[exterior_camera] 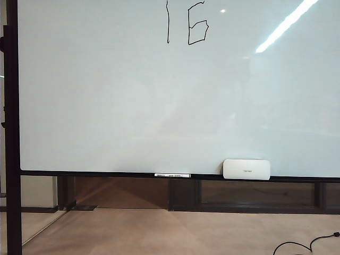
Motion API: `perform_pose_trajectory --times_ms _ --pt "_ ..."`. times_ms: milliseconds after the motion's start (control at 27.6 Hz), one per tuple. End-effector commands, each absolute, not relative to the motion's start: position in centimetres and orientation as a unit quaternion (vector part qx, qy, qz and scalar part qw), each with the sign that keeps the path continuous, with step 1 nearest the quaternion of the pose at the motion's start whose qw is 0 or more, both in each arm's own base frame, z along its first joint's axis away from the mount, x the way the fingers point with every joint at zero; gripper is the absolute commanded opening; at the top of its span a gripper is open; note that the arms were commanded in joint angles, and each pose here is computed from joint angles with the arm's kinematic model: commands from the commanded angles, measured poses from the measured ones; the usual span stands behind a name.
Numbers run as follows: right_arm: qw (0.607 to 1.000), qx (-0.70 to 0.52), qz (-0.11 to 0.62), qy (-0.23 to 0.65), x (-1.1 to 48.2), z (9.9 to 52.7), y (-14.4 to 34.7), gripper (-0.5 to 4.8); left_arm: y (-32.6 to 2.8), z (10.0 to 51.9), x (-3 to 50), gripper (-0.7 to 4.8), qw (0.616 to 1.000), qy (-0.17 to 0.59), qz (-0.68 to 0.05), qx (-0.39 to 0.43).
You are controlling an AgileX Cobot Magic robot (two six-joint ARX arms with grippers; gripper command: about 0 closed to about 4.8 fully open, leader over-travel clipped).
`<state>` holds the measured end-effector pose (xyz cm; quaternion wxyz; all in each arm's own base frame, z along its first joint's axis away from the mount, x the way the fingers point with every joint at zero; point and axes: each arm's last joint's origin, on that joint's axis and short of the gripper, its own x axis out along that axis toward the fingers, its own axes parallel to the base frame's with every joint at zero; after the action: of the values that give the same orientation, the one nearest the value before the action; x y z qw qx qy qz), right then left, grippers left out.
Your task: Reach to the right to find the marker pen, pick it up, and write the number 16 on the whiteboard.
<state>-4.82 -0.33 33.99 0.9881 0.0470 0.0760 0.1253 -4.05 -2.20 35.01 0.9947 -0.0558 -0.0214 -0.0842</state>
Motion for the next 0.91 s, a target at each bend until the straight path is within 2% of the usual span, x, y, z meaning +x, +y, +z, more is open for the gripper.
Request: perform_pose_trajectory --times_ms 36,435,652,905 --pt "0.990 0.056 0.127 0.035 -3.9 32.9 -0.1 -0.01 -2.1 34.8 -3.3 -0.06 0.992 -0.044 -0.099 -0.062" --pt "0.987 0.077 0.139 -0.030 2.9 29.2 0.8 -0.01 -1.3 31.7 -0.2 -0.05 0.993 -0.024 -0.087 -0.082" --pt "0.987 0.079 0.136 -0.013 5.8 25.5 1.1 -0.01 -0.4 29.0 3.1 -0.06 0.992 -0.032 -0.089 -0.087" --pt "0.984 0.118 0.134 -0.002 7.8 22.0 1.3 -0.01 0.4 23.9 6.7 -0.06 0.985 -0.011 -0.100 -0.141"
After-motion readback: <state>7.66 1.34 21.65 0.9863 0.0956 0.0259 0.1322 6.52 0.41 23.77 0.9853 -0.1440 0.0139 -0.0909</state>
